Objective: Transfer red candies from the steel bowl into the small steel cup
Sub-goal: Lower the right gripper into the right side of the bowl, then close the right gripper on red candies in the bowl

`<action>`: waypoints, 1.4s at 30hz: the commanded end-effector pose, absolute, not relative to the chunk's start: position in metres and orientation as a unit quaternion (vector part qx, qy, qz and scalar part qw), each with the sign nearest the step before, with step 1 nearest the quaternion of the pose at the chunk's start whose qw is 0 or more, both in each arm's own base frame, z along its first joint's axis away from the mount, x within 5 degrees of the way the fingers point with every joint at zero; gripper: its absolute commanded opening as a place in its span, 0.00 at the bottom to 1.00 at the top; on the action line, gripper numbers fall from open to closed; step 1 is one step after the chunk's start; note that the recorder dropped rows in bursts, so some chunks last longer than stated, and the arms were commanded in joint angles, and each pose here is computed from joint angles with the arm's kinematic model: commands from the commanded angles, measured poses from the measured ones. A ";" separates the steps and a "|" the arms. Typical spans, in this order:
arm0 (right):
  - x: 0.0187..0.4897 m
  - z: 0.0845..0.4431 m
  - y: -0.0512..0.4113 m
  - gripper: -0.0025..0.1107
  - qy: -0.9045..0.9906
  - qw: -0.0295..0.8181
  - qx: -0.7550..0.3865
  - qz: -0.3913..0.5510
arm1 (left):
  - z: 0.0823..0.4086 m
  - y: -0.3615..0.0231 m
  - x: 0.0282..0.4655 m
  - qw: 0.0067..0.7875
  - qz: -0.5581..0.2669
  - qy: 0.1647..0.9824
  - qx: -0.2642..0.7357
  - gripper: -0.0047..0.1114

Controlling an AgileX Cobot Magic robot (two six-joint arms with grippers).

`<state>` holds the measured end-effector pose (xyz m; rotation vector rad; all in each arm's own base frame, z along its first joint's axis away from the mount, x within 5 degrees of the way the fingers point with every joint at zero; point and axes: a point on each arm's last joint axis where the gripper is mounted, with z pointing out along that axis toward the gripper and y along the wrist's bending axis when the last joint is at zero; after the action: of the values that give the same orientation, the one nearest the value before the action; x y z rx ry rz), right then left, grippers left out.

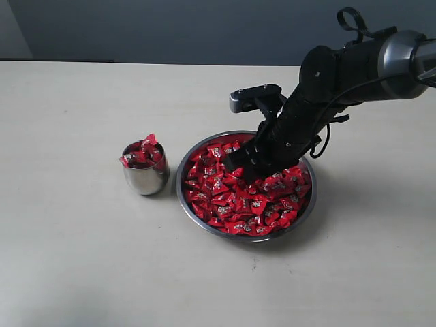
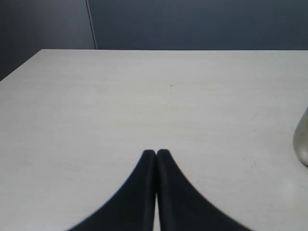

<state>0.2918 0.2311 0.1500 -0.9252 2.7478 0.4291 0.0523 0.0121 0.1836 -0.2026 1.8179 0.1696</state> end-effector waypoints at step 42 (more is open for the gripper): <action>0.290 0.135 0.230 0.01 0.931 0.078 -0.331 0.128 | 0.183 0.012 0.052 0.611 0.070 0.784 -0.084 0.04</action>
<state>0.2893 0.2303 0.1343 -0.9848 2.8051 0.3912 0.0523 0.0121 0.1836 -0.2026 1.8179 0.1696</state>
